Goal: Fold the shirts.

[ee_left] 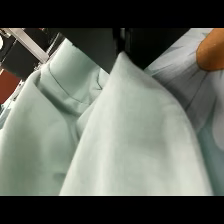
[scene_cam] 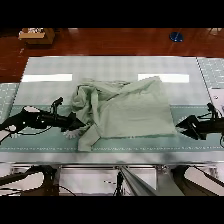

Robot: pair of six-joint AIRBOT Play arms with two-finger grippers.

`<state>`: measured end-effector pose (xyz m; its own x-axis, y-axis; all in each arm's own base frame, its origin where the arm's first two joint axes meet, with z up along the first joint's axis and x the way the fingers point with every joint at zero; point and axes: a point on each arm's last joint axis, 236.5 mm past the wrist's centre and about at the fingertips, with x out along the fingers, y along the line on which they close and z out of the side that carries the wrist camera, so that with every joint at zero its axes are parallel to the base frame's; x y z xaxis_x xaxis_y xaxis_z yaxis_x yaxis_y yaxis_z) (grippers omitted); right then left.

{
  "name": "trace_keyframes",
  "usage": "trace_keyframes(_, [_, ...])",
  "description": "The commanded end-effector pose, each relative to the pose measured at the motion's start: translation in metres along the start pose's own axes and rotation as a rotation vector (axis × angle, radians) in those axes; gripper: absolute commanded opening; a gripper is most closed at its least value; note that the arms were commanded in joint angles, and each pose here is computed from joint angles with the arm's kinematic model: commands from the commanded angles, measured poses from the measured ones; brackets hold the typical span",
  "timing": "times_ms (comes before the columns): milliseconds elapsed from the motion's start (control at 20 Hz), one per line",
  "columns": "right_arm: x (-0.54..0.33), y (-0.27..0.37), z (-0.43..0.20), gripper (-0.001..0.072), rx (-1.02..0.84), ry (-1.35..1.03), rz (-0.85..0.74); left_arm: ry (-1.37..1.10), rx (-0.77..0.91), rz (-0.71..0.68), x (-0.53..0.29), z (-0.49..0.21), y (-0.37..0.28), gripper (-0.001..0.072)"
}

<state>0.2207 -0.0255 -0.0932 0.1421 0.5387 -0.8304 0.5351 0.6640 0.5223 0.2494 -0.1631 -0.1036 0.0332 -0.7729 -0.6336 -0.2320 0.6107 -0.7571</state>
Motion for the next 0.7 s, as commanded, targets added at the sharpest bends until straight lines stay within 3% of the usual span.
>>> trace_keyframes(0, [0.017, -0.006, -0.003, 0.0533, 0.050, -0.027, 0.015, 0.006, 0.005, -0.006, -0.001, -0.001, -0.002, 0.0022])
trace_keyframes(150, [0.033, -0.001, -0.006, 0.0530, 0.042, -0.035, 0.021, 0.006, 0.005, -0.006, -0.001, -0.001, -0.002, 0.0022])
trace_keyframes(200, [0.039, 0.002, -0.008, 0.0462, 0.013, -0.032, 0.003, 0.006, 0.005, -0.007, -0.001, -0.001, -0.002, 0.0022])
trace_keyframes(350, [0.053, 0.020, -0.002, 0.0044, -0.065, -0.058, -0.012, 0.005, 0.012, -0.010, -0.002, -0.001, -0.004, 0.0022])
trace_keyframes(650, [-0.025, 0.128, 0.020, 0.0045, -0.403, -0.149, 0.198, -0.101, 0.282, -0.113, -0.065, 0.034, -0.090, 0.0021])
